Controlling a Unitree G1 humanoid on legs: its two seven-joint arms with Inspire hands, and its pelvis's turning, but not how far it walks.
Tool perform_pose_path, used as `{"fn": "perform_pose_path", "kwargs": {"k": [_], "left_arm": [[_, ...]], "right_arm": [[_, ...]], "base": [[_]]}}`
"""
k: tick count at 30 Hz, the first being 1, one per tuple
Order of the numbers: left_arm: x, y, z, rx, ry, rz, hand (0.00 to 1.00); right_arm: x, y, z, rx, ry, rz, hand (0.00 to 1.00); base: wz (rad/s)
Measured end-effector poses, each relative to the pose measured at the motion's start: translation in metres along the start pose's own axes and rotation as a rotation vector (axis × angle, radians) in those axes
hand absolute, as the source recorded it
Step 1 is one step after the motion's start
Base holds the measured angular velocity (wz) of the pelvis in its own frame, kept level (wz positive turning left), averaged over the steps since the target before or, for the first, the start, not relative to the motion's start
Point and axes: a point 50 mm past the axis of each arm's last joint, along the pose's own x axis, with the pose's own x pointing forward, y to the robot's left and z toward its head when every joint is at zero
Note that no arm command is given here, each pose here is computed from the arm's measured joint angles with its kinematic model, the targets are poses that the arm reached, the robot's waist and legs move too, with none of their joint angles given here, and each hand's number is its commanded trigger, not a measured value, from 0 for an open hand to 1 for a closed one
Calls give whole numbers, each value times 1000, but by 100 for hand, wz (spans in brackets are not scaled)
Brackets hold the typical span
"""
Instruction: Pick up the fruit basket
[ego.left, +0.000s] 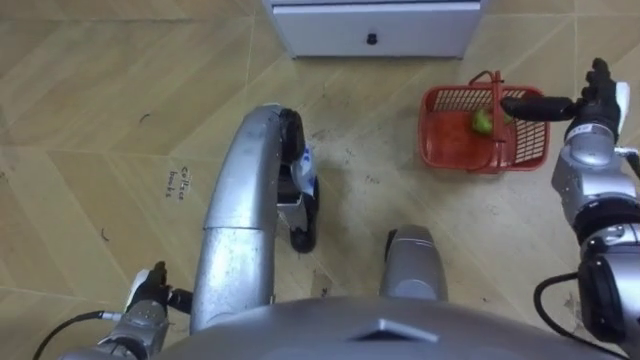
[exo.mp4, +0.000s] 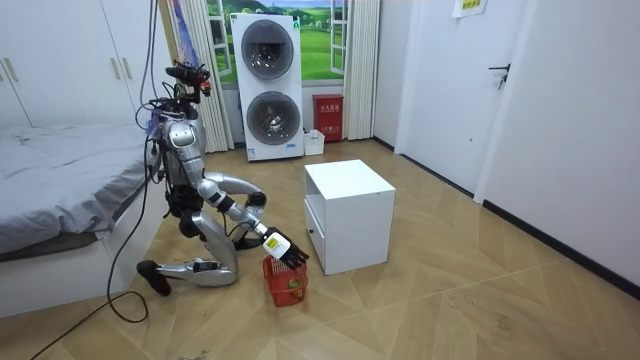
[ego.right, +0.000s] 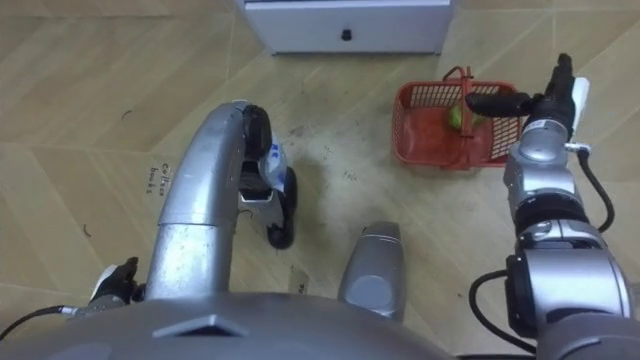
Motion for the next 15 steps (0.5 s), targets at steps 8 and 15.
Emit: {"fn": "perform_pose_path", "kwargs": {"k": [8,15], "left_arm": [[-1,-3,-2,28,0,-12,0],[-2,-6,-6,31,4,-18,0]], "right_arm": [[1,2,6,6,-28,5,0],[0,7,13,8,-57,26,0]], "base": [[0],[0]]}}
